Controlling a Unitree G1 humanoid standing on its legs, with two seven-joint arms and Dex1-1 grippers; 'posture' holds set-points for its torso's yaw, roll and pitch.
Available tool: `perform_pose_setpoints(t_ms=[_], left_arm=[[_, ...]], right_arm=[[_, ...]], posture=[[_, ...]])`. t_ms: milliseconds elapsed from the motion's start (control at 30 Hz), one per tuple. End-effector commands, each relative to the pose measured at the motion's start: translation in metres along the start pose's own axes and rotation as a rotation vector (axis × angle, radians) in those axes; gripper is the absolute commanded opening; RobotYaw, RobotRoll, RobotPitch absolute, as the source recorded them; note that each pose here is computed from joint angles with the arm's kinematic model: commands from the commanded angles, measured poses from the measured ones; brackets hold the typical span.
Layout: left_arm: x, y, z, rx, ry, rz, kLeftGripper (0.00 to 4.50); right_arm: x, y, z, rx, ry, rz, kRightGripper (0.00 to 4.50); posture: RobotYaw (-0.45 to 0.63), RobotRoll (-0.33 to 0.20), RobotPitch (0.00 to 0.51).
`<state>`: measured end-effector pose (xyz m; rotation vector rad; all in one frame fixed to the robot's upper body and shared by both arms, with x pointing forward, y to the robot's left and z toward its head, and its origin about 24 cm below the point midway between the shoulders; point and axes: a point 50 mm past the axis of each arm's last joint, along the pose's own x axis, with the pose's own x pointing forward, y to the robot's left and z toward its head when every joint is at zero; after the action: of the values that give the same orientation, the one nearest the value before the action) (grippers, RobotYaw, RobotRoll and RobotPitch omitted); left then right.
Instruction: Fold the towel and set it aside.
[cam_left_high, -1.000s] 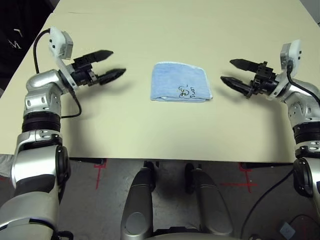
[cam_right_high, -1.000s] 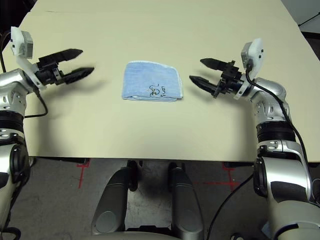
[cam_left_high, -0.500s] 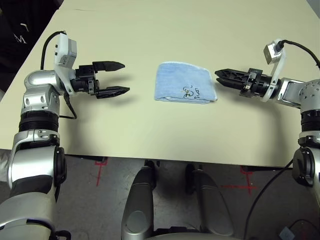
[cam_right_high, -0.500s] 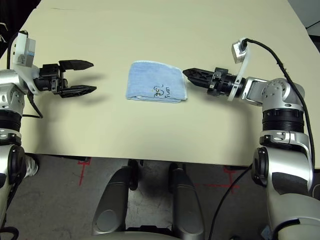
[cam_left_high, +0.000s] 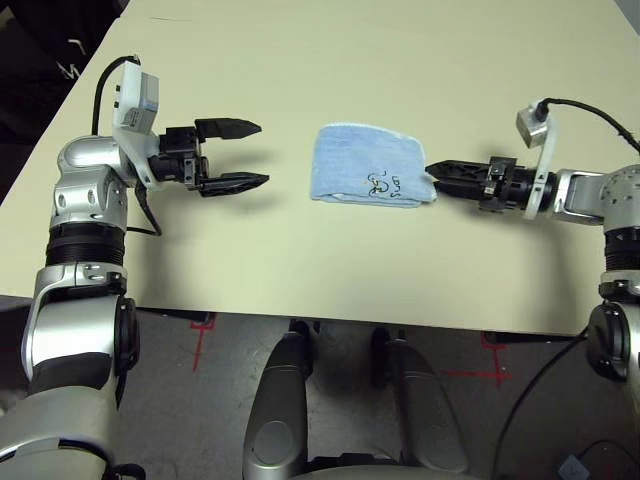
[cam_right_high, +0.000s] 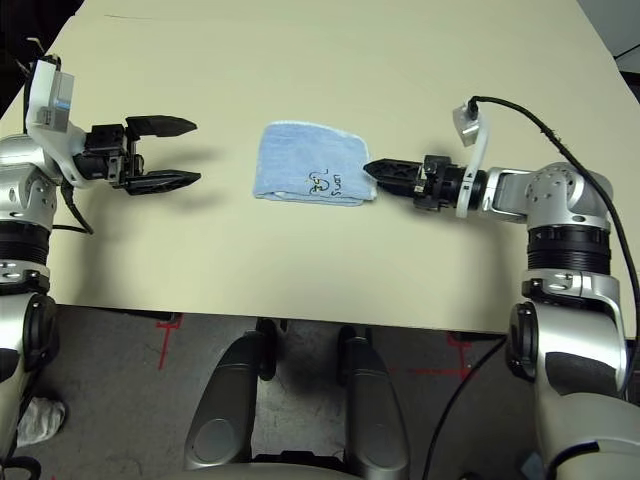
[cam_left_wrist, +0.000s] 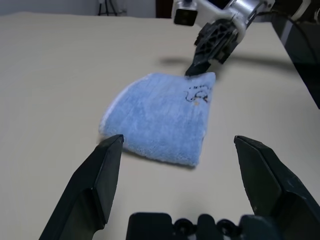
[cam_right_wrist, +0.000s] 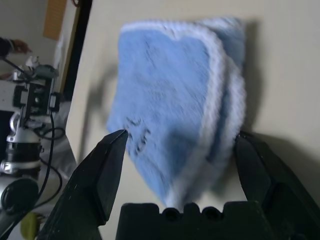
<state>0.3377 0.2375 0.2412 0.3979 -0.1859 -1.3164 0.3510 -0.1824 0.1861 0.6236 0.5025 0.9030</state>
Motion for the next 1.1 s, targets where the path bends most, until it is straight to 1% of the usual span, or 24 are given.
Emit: perform_pose_setpoints(t_ms=[33, 133, 233, 333, 567, 700, 767, 833, 933, 1033, 1100], left_arm=[[0.002, -0.004, -0.002, -0.005, 0.008, -0.020, 4.50], [0.002, -0.004, -0.002, -0.007, 0.010, -0.022, 4.50], [0.002, -0.005, -0.002, -0.009, 0.012, -0.023, 4.50], [0.002, -0.006, -0.003, -0.011, 0.015, -0.024, 4.50], [0.001, -0.006, -0.005, -0.018, 0.024, -0.025, 4.50], [0.002, -0.006, -0.006, -0.023, 0.026, -0.024, 4.50], [0.002, -0.006, -0.007, -0.026, 0.026, -0.022, 4.50], [0.002, -0.005, -0.008, -0.030, 0.027, -0.019, 4.50], [0.003, -0.004, -0.009, -0.033, 0.029, -0.012, 4.50], [0.004, -0.004, -0.011, -0.042, 0.026, -0.001, 4.50], [0.006, -0.002, -0.011, -0.054, 0.006, 0.030, 4.50]], right_arm=[[0.018, -0.013, -0.013, 0.037, 0.030, -0.069, 4.49], [0.029, -0.013, -0.011, 0.027, 0.017, -0.077, 4.49], [0.030, -0.011, -0.008, 0.023, 0.009, -0.065, 4.49], [0.028, -0.011, -0.007, 0.021, 0.009, -0.064, 3.91], [0.019, -0.007, -0.002, 0.017, 0.002, -0.029, 1.30], [0.016, -0.005, 0.001, 0.008, -0.015, -0.021, 0.03], [0.013, -0.002, 0.006, 0.000, -0.052, 0.004, 0.01], [0.009, 0.004, 0.013, -0.032, -0.122, 0.050, 0.01], [0.002, 0.003, 0.024, -0.097, -0.240, 0.064, 0.01], [-0.011, -0.003, 0.045, -0.126, -0.421, 0.004, 0.01], [-0.021, -0.009, 0.059, -0.153, -0.559, -0.071, 0.01]], posture=[[0.10, 0.000, 0.327], [0.11, 0.000, 0.329], [0.11, 0.000, 0.328], [0.11, 0.000, 0.328], [0.10, 0.000, 0.325], [0.09, 0.000, 0.323], [0.08, 0.000, 0.321], [0.07, 0.000, 0.320], [0.06, 0.000, 0.317], [0.05, 0.000, 0.311], [0.04, 0.000, 0.307]])
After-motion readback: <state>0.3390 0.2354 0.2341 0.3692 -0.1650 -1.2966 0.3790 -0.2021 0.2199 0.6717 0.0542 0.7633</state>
